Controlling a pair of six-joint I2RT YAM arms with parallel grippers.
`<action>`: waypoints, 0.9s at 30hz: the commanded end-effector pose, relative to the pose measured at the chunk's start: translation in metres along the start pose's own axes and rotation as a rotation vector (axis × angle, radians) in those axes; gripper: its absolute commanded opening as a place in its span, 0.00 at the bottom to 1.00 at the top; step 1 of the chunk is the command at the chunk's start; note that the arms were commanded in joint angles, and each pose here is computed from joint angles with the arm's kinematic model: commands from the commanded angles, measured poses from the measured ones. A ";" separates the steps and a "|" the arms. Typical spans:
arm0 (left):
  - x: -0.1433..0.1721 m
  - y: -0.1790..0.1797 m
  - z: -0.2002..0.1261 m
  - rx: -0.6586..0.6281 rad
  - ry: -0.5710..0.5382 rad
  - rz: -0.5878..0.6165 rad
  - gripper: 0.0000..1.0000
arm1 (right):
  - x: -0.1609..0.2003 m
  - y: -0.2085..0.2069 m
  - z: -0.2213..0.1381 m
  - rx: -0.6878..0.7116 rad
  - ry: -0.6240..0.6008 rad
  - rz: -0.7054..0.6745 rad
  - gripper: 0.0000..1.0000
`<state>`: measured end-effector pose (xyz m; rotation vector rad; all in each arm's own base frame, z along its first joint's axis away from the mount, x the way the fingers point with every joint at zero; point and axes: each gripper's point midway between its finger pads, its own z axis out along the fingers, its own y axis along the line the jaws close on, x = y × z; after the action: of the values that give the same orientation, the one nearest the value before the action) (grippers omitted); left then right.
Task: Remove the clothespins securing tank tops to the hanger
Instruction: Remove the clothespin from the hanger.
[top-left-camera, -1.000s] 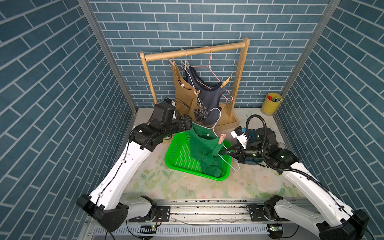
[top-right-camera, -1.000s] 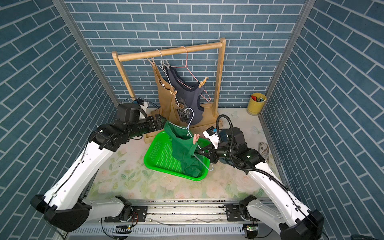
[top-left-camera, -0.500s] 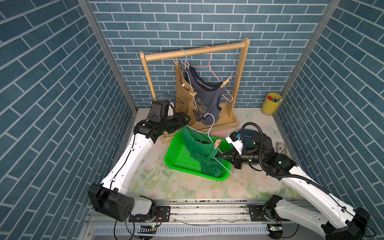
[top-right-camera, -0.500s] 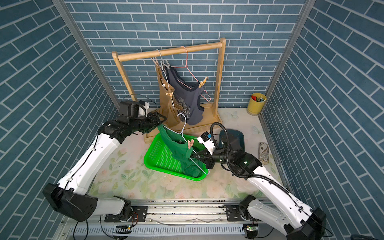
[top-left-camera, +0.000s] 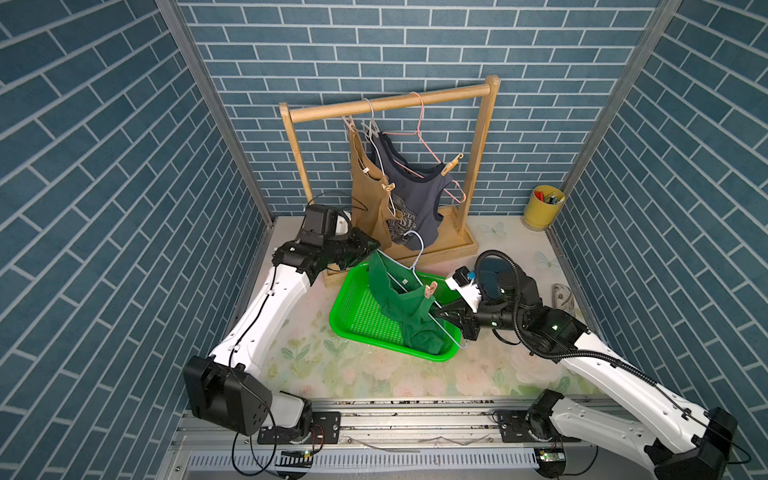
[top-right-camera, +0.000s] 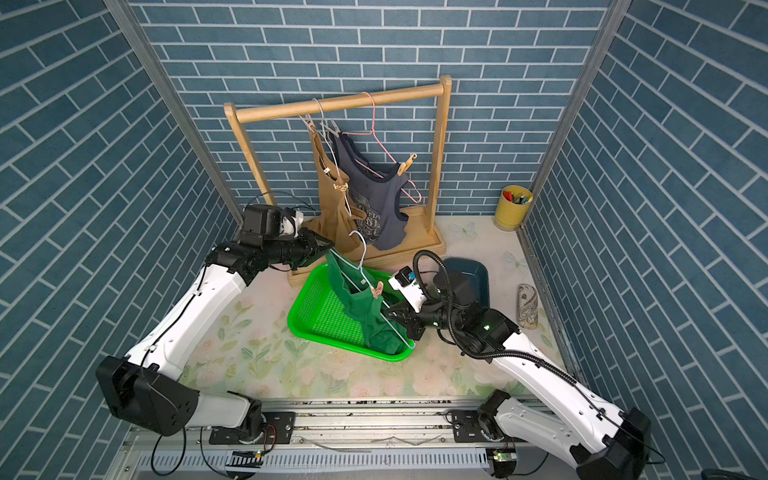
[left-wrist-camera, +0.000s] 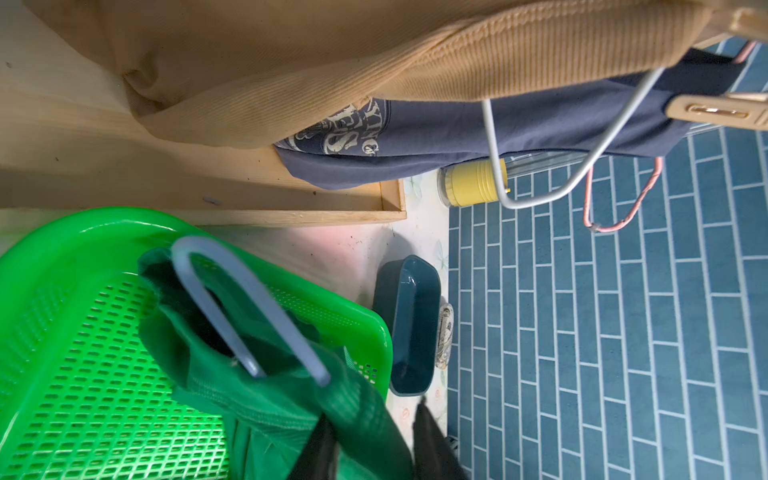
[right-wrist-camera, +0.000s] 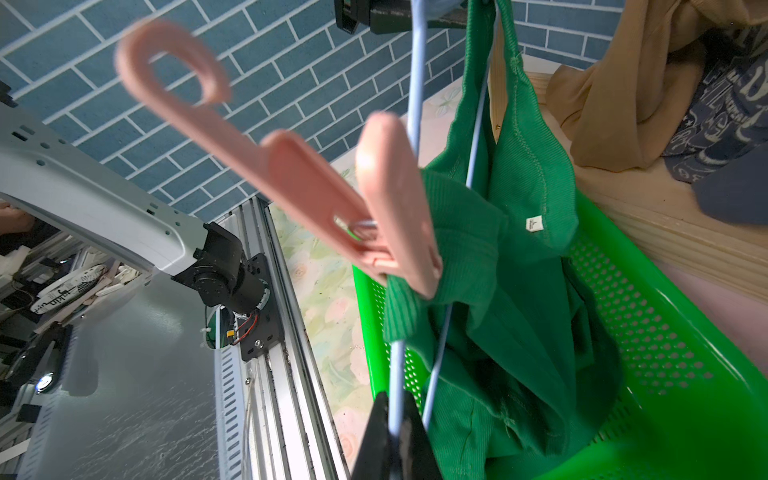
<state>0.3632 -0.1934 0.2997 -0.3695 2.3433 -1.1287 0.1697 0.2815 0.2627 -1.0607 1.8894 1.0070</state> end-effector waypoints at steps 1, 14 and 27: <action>0.007 -0.008 -0.001 0.052 0.029 0.009 0.21 | -0.010 -0.002 0.009 0.013 -0.034 -0.100 0.00; 0.018 0.000 0.010 0.044 0.102 -0.001 0.29 | -0.006 -0.010 0.031 0.122 0.025 -0.230 0.00; 0.017 0.022 0.030 -0.039 0.151 -0.022 0.12 | -0.005 -0.004 0.033 0.193 0.013 -0.335 0.00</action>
<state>0.3639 -0.2061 0.2483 -0.3953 2.5197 -1.1686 0.1792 0.3056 0.2285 -1.1971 1.8517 0.6652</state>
